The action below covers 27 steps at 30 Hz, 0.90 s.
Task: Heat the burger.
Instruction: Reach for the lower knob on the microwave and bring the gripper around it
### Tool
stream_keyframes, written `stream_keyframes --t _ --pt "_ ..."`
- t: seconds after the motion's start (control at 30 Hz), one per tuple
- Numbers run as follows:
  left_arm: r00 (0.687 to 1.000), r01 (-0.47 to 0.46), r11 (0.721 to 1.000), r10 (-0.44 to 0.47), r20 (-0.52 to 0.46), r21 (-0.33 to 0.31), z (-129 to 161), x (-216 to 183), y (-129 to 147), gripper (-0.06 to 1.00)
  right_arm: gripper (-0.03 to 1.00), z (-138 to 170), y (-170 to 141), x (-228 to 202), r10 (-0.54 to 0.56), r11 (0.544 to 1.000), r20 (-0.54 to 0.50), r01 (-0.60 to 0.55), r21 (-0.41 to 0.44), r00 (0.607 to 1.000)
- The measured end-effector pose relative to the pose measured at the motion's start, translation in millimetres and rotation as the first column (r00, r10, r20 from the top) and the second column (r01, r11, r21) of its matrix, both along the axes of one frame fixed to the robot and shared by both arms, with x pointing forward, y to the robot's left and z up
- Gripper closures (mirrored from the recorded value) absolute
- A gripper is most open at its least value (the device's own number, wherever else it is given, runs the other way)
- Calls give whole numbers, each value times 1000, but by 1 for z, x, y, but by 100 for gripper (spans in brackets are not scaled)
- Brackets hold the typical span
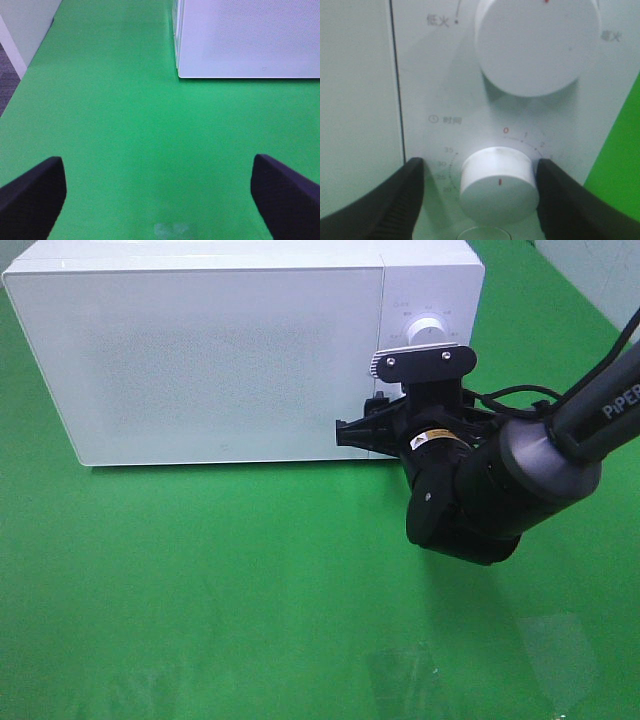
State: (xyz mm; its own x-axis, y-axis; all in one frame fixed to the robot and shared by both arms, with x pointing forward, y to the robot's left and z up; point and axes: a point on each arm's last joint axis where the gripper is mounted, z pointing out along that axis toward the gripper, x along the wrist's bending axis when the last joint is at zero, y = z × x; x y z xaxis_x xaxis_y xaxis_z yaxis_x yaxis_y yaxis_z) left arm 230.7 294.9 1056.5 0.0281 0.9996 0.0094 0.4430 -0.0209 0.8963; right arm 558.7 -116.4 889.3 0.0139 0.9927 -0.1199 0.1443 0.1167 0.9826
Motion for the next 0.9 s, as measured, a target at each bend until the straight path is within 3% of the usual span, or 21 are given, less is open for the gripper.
stream_keyframes --t 0.1,0.3,0.43,0.5,0.57,0.6,0.63,0.67,0.7,0.73,0.77,0.8,0.87,0.9 --pt "1000 0 1000 0 0 0 0 0 0 1 55 0 -3 0 -26 1000 3 26 5 1000" --pt "1000 0 1000 0 0 0 0 0 0 1 54 0 -3 0 -26 1000 6 26 8 1000" --pt "1000 0 1000 0 0 0 0 0 0 1 54 0 -3 0 -30 998 7 29 54 1000" --pt "1000 0 1000 0 0 0 0 0 0 1 54 0 -2 0 -32 995 10 31 90 999" --pt "1000 0 1000 0 0 0 0 0 0 1 54 0 -3 -1 -45 959 14 39 281 999" --pt "1000 0 1000 0 0 0 0 0 0 1 54 0 -3 -1 -45 959 14 39 281 999" --pt "1000 0 1000 0 0 0 0 0 0 1 54 -1 -2 -2 -53 908 16 41 417 998" --pt "1000 0 1000 0 0 0 0 0 0 1 54 -1 -2 -2 -53 908 16 41 417 998" --pt "1000 0 1000 0 0 0 0 0 0 1 54 -1 -3 -2 -70 809 13 49 586 997" --pt "1000 0 1000 0 0 0 0 0 0 1 54 -1 -3 -2 -70 809 13 49 586 997" --pt "1000 0 1000 0 0 0 0 0 0 1 54 0 -3 -2 -78 759 13 51 650 997" --pt "1000 0 1000 0 0 0 0 0 0 1 54 0 -3 -2 -78 759 13 51 650 997" --pt "1000 0 1000 0 0 0 0 0 0 1 54 -1 -4 -3 -102 473 -13 60 879 995" --pt "1000 0 1000 0 0 0 0 0 0 1 54 -1 -4 -3 -102 473 -13 60 879 995"
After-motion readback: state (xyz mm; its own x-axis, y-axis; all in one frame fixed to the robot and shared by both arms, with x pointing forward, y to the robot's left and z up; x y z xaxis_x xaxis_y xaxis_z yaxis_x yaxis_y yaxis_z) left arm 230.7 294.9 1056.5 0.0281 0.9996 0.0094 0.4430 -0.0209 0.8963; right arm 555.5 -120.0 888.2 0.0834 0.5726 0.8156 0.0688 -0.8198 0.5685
